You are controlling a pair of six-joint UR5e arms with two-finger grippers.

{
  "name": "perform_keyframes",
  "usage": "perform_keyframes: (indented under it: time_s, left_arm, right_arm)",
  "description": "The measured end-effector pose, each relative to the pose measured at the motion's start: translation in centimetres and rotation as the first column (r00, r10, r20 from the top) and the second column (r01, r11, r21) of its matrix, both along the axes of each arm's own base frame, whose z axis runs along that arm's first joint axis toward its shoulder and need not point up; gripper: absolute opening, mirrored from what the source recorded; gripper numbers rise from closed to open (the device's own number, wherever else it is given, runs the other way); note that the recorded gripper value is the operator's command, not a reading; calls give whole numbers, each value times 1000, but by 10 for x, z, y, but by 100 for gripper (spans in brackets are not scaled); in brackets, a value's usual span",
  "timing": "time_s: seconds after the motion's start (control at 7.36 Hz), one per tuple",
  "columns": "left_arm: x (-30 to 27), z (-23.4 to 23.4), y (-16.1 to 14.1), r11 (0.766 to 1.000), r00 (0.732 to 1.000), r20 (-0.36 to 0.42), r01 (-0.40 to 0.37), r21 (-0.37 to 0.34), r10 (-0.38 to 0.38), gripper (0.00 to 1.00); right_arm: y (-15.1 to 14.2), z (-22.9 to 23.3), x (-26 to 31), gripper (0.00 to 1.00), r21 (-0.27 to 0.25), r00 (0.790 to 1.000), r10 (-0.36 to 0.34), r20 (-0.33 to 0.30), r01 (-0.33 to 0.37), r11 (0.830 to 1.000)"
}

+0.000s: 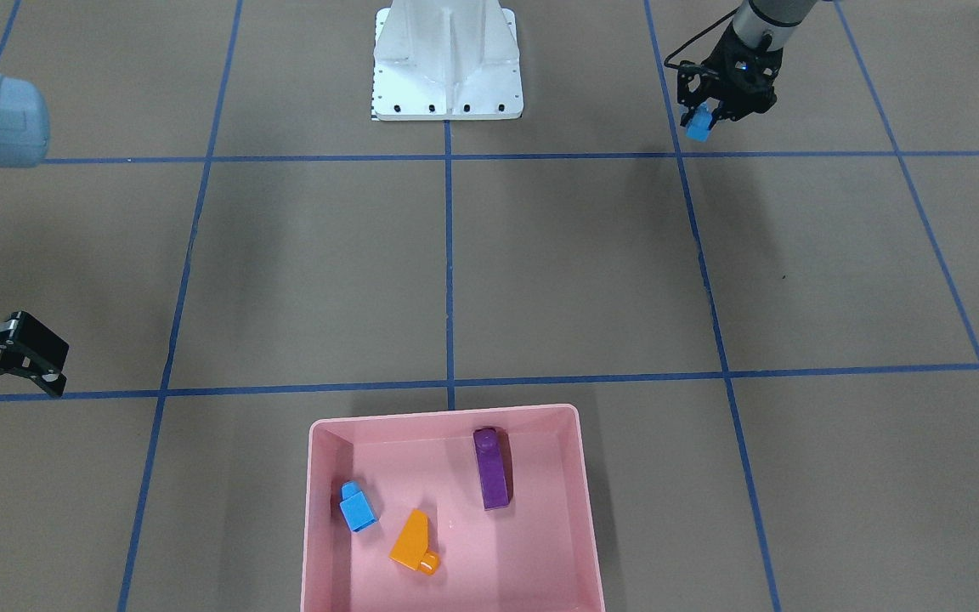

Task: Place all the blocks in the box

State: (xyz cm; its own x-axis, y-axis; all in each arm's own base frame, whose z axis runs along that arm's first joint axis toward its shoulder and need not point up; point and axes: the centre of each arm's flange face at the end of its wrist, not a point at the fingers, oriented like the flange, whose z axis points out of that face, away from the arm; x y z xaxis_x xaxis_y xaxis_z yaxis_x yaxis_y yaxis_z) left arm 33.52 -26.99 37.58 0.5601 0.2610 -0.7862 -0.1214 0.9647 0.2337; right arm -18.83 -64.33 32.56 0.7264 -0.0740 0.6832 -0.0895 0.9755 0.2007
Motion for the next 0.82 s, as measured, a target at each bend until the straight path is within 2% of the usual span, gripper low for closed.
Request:
perform_keyframes:
  time_s: [0.14, 0.41, 0.68, 0.82]
  left_arm:
    - [22, -40, -34, 996, 995, -59, 81, -28, -83, 0]
    - [62, -116, -108, 973, 962, -154, 217, -86, -228, 0]
    - [93, -192, -202, 933, 912, -205, 333, -135, -355, 0]
    - [103, -223, -250, 912, 891, -205, 380, -151, -405, 0]
  right_arm:
    - [1, 2, 0, 100, -1, 1000, -1, 0, 1, 1000]
    - [1, 7, 0, 100, -5, 1000, -1, -5, 1, 1000]
    - [1, 11, -1, 100, -9, 1000, 0, -10, 0, 1000]
    - [0, 12, -1, 100, -12, 1000, 0, -12, 0, 1000]
